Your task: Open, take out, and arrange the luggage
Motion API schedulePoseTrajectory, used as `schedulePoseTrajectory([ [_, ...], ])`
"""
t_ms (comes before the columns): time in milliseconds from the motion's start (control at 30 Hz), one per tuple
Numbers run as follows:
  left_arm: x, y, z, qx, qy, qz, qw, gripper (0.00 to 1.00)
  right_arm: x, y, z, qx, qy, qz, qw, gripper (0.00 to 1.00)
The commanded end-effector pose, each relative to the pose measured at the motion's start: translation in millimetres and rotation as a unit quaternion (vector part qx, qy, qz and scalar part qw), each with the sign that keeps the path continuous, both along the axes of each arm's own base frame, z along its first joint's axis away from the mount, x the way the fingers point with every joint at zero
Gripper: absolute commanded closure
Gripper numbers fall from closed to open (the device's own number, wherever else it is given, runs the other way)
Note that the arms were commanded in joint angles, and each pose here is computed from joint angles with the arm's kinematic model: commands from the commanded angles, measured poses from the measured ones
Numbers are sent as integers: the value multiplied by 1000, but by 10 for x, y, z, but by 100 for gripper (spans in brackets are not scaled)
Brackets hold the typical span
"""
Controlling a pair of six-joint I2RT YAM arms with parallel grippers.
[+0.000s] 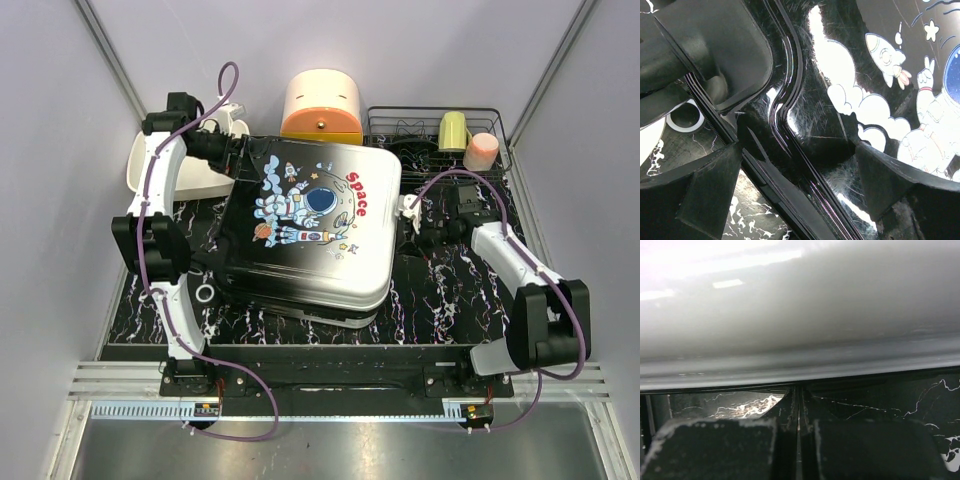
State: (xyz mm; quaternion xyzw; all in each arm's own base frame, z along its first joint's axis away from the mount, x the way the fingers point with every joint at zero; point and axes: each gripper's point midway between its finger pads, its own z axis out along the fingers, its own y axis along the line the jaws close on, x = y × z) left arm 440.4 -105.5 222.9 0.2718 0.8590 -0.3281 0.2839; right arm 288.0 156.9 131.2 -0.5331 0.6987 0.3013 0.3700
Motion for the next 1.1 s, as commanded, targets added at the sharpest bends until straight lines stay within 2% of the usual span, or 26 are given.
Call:
schedulePoseTrajectory([
  [0, -309, -112, -363, 7, 88, -28, 996, 4, 190, 151, -11, 39, -58, 39, 997, 100],
  [33, -312, -103, -350, 8, 86, -27, 996, 4, 179, 157, -61, 40, -50, 41, 997, 92],
  [100, -319, -77, -346, 8, 88, -23, 996, 4, 172, 156, -95, 40, -42, 40, 998, 62],
  [233, -347, -77, -349, 8, 90, -23, 996, 3, 130, 109, -160, 25, -43, 33, 998, 40],
  [333, -364, -77, -360, 8, 94, -23, 995, 3, 100, 84, -204, 18, -45, 33, 998, 32],
  [567, -376, -81, -354, 6, 97, -20, 995, 3, 118, 69, -334, 11, -28, 25, 999, 29],
  [667, -386, -90, -362, 3, 101, -20, 995, 3, 120, 61, -398, 8, -18, 23, 1000, 31],
  [767, -396, -97, -362, 0, 103, -19, 994, 3, 134, 76, -402, 14, -6, 15, 1000, 43],
  [867, -384, -93, -344, 2, 99, -18, 995, 3, 92, 137, -307, 37, 1, 20, 999, 70],
  [900, -383, -96, -332, 1, 98, -18, 995, 3, 84, 150, -244, 44, -8, 24, 999, 89],
  [933, -378, -96, -327, 1, 97, -18, 995, 3, 41, 174, -230, 54, -7, 31, 998, 96],
  [967, -380, -99, -305, 0, 96, -17, 995, 3, 33, 184, -207, 58, -10, 33, 998, 100],
  [1067, -351, -9, -264, -2, 90, -6, 996, 3, 19, 197, -159, 62, -18, 36, 997, 100],
])
